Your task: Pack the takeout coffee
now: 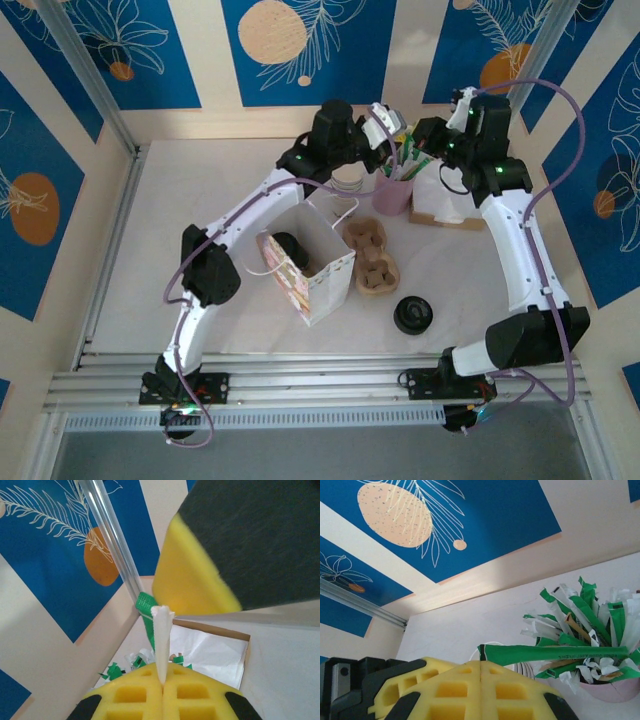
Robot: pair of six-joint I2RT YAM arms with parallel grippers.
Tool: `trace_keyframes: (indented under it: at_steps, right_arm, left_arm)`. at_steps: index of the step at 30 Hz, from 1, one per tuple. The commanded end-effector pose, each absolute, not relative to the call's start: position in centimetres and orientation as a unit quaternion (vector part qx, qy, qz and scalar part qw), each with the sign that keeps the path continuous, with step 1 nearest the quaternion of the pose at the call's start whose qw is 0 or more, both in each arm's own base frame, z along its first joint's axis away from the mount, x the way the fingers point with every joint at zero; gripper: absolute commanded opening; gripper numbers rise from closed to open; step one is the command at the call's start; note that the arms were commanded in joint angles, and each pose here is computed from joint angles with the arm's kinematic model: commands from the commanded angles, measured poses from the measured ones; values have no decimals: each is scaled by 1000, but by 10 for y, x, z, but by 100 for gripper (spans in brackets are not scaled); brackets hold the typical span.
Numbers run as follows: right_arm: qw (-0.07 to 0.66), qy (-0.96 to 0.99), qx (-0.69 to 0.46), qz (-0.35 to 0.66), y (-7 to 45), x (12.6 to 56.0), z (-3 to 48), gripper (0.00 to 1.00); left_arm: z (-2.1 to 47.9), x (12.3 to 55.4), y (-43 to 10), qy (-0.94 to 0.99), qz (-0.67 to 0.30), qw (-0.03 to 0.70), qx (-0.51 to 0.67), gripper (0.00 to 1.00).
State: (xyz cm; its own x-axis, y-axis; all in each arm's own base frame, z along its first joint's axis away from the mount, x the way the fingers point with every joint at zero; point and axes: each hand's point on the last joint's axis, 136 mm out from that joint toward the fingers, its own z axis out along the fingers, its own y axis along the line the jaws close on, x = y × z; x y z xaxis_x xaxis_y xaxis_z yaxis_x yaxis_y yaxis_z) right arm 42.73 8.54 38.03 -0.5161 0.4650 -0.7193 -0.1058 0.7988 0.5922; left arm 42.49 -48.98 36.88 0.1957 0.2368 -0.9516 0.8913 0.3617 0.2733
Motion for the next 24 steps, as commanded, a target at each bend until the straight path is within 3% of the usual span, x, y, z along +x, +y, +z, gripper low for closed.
trace_keyframes:
  at_steps: [1, 9, 13, 19, 24]
  right_arm:
    - [454, 828, 140, 298, 72, 439, 351, 0]
    - [427, 849, 159, 268, 57, 450, 309, 0]
    - [428, 847, 142, 282, 63, 454, 317, 3]
    - [476, 825, 104, 285, 73, 443, 374, 59]
    - [528, 798, 89, 276, 72, 411, 424, 86]
  left_arm:
    - [380, 421, -502, 552, -276, 618, 487, 5]
    - [364, 434, -506, 577, -253, 616, 473, 1]
    - [367, 433, -508, 574, -251, 619, 473, 0]
    - [402, 421, -504, 555, -253, 642, 464, 0]
    - [466, 405, -484, 538, -267, 684, 413, 0]
